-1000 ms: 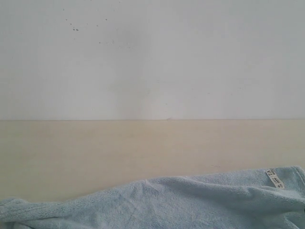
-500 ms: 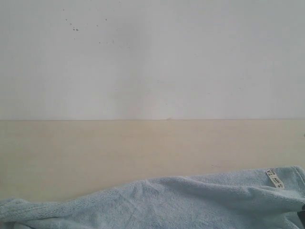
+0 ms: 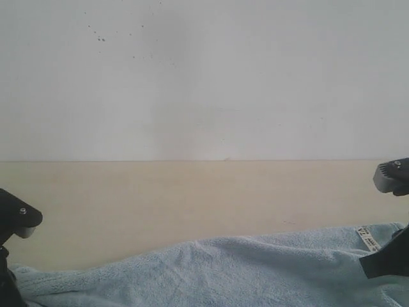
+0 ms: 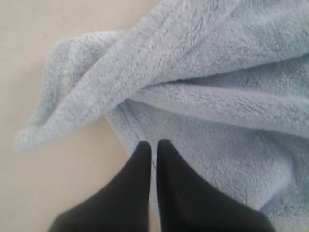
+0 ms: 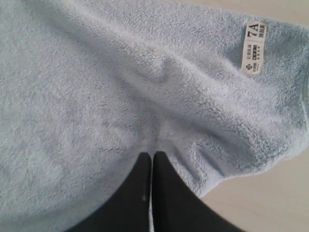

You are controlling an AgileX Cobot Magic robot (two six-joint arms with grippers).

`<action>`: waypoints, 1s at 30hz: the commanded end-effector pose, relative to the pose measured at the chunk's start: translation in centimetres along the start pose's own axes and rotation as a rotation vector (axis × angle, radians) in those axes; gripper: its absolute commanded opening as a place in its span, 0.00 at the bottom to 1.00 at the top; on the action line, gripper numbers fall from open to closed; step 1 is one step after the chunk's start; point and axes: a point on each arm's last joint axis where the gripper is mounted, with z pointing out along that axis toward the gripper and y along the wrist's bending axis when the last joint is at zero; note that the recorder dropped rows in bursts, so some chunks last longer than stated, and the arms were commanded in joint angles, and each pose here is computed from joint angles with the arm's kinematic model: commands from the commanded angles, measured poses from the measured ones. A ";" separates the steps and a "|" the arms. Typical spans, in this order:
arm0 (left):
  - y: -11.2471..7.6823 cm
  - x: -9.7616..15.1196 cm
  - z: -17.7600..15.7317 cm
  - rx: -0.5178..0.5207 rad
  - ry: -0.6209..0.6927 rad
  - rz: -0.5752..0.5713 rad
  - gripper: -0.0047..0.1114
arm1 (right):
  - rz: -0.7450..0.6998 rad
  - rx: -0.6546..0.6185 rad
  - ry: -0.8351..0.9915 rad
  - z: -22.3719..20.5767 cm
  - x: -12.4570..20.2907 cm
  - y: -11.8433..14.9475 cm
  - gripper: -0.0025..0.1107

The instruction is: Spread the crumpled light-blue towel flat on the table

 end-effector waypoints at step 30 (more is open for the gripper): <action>0.0 -3.3 3.1 -0.008 -0.018 -0.003 0.08 | 0.155 0.091 0.114 13.9 -6.9 -9.3 0.06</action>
